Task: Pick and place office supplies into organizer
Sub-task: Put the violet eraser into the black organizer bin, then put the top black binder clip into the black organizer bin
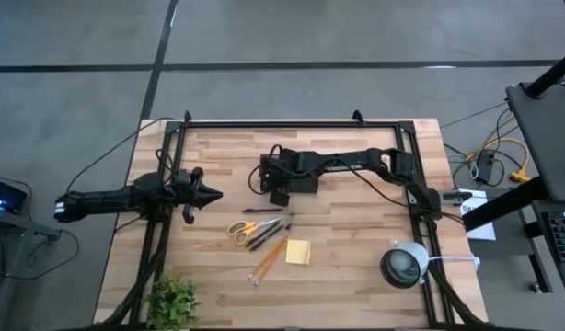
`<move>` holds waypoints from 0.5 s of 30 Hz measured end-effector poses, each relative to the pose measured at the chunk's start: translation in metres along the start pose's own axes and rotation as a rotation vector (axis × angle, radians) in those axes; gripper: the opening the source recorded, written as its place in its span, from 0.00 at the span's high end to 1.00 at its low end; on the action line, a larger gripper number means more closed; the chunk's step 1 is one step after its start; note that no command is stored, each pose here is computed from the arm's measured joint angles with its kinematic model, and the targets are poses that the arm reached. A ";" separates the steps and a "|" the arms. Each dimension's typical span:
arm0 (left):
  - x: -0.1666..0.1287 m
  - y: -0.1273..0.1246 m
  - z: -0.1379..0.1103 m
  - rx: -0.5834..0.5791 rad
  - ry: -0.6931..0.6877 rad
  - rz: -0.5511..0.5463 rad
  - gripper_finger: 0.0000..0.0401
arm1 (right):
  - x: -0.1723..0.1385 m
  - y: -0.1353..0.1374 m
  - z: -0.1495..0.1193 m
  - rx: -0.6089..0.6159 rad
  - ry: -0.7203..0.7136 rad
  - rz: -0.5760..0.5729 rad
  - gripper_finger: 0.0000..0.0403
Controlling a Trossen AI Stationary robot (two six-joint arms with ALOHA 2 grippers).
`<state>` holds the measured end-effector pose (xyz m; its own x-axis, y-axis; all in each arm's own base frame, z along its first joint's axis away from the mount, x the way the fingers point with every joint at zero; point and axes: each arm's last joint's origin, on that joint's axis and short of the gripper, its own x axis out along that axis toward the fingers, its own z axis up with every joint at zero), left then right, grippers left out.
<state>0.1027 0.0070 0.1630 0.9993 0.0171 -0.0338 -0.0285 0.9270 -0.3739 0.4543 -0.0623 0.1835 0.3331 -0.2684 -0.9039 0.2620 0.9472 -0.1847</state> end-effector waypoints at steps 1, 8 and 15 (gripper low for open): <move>0.000 0.000 0.000 0.000 -0.001 0.000 0.98 | -0.003 0.002 -0.001 0.003 0.011 0.000 0.56; 0.000 0.000 0.000 0.000 0.000 0.000 0.98 | -0.037 0.034 -0.030 -0.122 0.164 0.157 0.53; 0.000 0.000 0.000 0.000 0.001 0.001 0.98 | -0.030 0.075 -0.049 -0.431 0.092 0.210 0.53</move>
<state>0.1028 0.0071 0.1629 0.9992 0.0175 -0.0346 -0.0292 0.9269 -0.3741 0.4197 0.0257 0.1781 0.2525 -0.0659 -0.9654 -0.2075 0.9708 -0.1205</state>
